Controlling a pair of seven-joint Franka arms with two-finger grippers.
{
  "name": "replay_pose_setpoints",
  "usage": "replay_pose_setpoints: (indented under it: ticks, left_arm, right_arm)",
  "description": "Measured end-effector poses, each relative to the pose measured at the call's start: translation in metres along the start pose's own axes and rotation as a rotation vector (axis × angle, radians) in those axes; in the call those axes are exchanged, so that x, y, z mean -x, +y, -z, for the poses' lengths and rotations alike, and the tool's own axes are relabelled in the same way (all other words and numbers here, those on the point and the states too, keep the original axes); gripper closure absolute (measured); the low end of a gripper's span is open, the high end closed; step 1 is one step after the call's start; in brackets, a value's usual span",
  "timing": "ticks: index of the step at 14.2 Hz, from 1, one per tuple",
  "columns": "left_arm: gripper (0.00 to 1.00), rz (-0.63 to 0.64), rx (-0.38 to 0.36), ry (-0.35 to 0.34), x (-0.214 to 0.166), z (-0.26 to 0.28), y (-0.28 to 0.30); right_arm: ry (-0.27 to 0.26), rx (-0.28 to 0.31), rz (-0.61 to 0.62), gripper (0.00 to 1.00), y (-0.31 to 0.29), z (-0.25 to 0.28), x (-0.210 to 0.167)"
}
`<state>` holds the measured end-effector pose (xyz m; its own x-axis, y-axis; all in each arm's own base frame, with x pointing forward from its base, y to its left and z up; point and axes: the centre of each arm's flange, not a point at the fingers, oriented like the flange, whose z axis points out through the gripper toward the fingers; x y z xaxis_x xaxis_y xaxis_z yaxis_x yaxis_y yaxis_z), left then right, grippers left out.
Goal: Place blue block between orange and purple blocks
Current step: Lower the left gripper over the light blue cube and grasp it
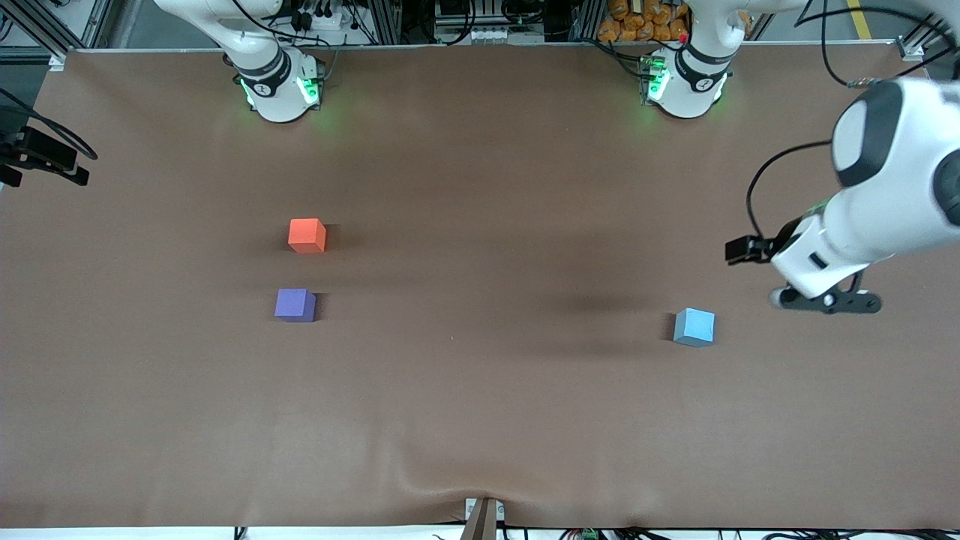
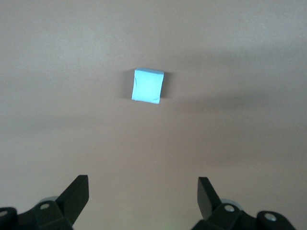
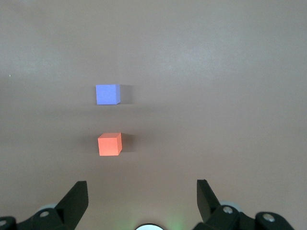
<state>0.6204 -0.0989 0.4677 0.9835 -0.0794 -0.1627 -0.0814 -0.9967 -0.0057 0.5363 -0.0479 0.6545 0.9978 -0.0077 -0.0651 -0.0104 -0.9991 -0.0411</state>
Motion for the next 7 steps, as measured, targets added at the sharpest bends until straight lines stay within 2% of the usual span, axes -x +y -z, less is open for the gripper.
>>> replay_pose_setpoints:
  ticks: [4, 7]
  left_arm:
    - [0.0, -0.001, 0.004, 0.027, -0.011, -0.059, 0.001]
    - [0.0, -0.001, 0.004, 0.011, -0.016, -0.104, 0.001]
  right_arm:
    - [-0.006, -0.001, -0.001, 0.0, 0.001, -0.001, 0.001]
    - [-0.007, -0.001, -0.003, 0.0, 0.002, -0.001, 0.001]
